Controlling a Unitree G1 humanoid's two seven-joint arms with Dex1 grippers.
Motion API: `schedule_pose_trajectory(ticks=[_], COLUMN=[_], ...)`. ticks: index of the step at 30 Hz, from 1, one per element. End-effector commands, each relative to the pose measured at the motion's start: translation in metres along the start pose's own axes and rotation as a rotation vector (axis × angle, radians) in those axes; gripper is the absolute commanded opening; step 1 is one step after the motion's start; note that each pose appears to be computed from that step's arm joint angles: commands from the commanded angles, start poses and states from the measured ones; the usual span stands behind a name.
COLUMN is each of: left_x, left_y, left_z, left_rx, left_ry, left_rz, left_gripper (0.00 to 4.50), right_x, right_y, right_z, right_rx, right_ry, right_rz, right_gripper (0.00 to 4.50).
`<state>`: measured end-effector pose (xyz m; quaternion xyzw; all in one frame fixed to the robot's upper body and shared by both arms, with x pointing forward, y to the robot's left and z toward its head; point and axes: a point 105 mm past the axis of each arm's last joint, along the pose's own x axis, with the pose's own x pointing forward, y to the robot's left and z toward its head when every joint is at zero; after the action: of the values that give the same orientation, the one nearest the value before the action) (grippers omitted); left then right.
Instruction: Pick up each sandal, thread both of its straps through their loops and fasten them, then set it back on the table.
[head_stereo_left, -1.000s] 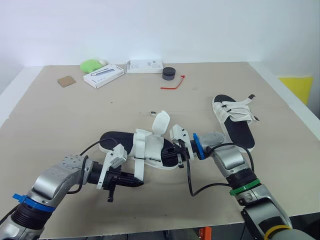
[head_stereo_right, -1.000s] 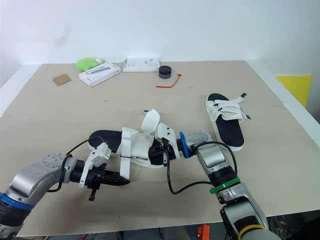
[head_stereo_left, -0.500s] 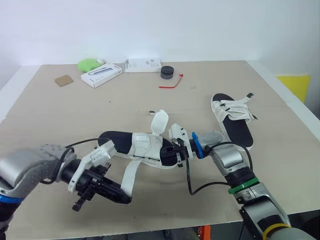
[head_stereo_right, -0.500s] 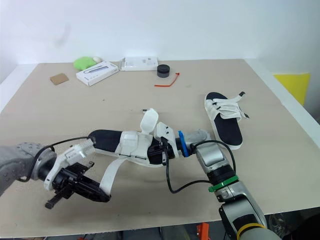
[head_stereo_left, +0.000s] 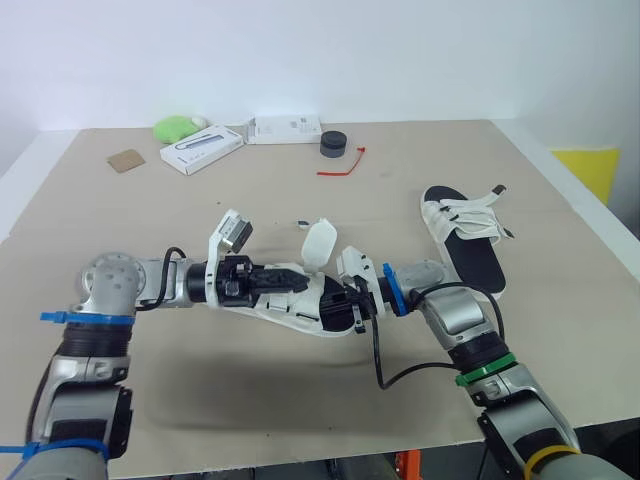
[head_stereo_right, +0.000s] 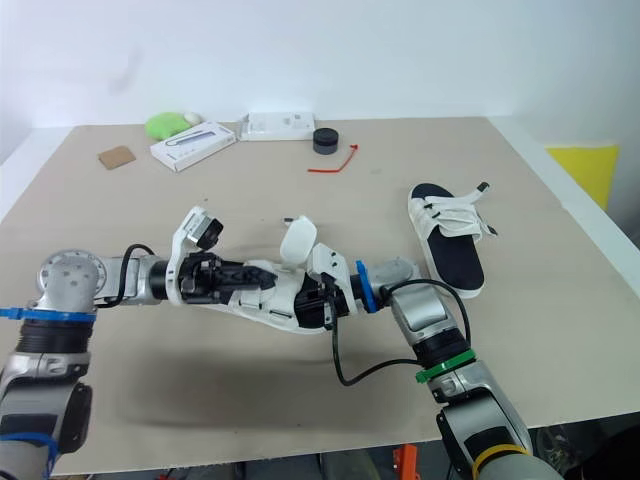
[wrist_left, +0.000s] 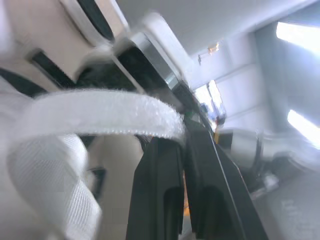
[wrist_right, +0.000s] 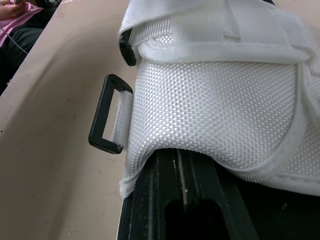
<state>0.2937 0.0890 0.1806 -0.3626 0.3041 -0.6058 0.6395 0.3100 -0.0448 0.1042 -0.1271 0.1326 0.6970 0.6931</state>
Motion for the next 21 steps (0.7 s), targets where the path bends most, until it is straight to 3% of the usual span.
schedule_pose_trajectory(ticks=[1, 7, 10, 12, 17, 18, 21], left_x=[0.001, 0.01, 0.014, 0.015, 0.014, 0.014, 0.014], left_y=[-0.002, 0.016, 0.025, 0.028, 0.043, 0.045, 0.046], left_z=[0.017, 0.021, 0.015, 0.015, 0.016, 0.016, 0.017], left_rx=[-0.025, -0.07, -0.082, -0.093, -0.126, -0.129, -0.13], left_ry=[-0.053, -0.067, -0.045, -0.053, -0.073, -0.075, -0.076], left_rz=[-0.016, 0.03, 0.063, 0.068, 0.122, 0.129, 0.133], left_gripper=[0.07, 0.07, 1.05, 2.11, 4.13, 4.38, 4.38], right_x=[0.007, 0.007, 0.007, 0.007, 0.007, 0.007, 0.007], right_y=[0.004, 0.004, 0.005, 0.005, 0.005, 0.005, 0.005], right_z=[-0.026, -0.026, -0.027, -0.027, -0.027, -0.027, -0.027], right_rx=[0.078, 0.081, 0.083, 0.086, 0.087, 0.087, 0.087], right_ry=[0.072, 0.067, 0.065, 0.065, 0.064, 0.064, 0.065], right_rz=[-0.003, -0.009, -0.012, -0.014, -0.019, -0.019, -0.02], right_gripper=[0.0, 0.0, 0.0, 0.0, 0.0, 0.0, 0.0])
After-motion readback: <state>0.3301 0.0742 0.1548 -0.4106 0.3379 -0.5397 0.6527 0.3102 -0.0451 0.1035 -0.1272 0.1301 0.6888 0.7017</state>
